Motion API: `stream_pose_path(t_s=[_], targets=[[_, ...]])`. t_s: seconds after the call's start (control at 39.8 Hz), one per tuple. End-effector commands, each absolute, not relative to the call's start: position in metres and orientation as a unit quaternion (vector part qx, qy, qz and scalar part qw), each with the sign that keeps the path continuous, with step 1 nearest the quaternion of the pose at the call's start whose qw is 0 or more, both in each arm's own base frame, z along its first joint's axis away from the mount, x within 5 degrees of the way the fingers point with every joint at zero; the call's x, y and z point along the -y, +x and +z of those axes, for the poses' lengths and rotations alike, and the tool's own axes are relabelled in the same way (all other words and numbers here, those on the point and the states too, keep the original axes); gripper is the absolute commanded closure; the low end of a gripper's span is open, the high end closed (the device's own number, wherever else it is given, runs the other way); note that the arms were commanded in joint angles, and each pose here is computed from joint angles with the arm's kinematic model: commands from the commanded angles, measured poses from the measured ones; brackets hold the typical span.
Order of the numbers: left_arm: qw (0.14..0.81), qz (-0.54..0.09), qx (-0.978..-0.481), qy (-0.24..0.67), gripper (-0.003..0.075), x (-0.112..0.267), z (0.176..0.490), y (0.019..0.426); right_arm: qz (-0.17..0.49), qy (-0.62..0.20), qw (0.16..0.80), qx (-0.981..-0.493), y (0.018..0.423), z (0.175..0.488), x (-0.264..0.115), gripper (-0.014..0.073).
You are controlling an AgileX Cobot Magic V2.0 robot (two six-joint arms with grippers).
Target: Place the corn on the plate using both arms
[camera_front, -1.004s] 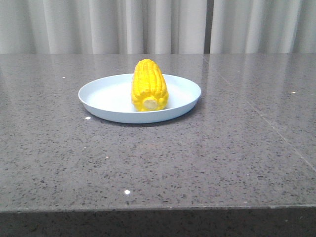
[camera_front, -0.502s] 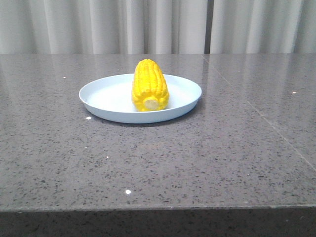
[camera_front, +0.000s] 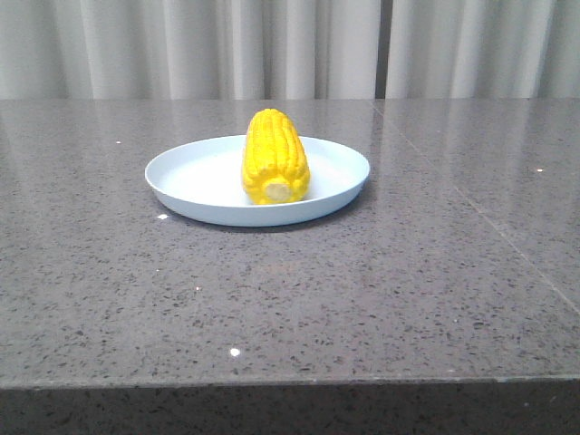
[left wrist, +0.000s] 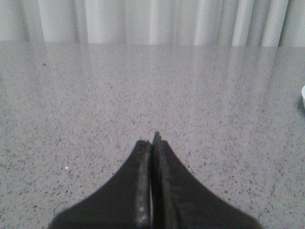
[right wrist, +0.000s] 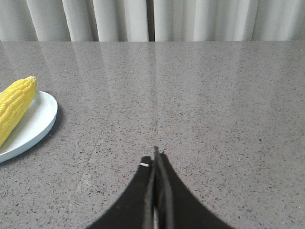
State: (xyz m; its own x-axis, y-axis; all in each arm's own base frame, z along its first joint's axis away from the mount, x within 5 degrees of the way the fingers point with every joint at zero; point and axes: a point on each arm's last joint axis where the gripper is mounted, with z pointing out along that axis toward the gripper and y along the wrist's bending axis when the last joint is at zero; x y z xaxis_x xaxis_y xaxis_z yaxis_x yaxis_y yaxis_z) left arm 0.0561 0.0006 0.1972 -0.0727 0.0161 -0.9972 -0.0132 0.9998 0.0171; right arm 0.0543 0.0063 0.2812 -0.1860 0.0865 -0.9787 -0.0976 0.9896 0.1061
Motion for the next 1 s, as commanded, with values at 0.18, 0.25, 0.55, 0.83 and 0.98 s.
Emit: stream_pose_path(t_s=[0.18, 0.25, 0.55, 0.83, 0.98], targets=[[0.722, 0.007, -0.692, -0.006, 0.0741, -0.0009, 0.2062, 0.0548, 0.07, -0.009, 0.674, -0.735, 0.0553, 0.2966, -0.0062, 0.0664], [0.722, 0.007, -0.692, -0.006, 0.0741, -0.0009, 0.2062, 0.0548, 0.07, -0.009, 0.674, -0.735, 0.0553, 0.2966, -0.0062, 0.0664], [0.722, 0.007, -0.692, -0.006, 0.0741, -0.0009, 0.2062, 0.0548, 0.07, -0.009, 0.674, -0.735, 0.0553, 0.2966, -0.0062, 0.0664], [0.722, 0.007, -0.692, -0.006, 0.0741, -0.0009, 0.2062, 0.0548, 0.07, -0.009, 0.674, -0.735, 0.0553, 0.2966, -0.0062, 0.0664], [0.722, 0.007, -0.692, -0.006, 0.0741, -0.0009, 0.2062, 0.0548, 0.059, -0.015, 0.677, -0.734, 0.0567, 0.2932, -0.0056, 0.0664]])
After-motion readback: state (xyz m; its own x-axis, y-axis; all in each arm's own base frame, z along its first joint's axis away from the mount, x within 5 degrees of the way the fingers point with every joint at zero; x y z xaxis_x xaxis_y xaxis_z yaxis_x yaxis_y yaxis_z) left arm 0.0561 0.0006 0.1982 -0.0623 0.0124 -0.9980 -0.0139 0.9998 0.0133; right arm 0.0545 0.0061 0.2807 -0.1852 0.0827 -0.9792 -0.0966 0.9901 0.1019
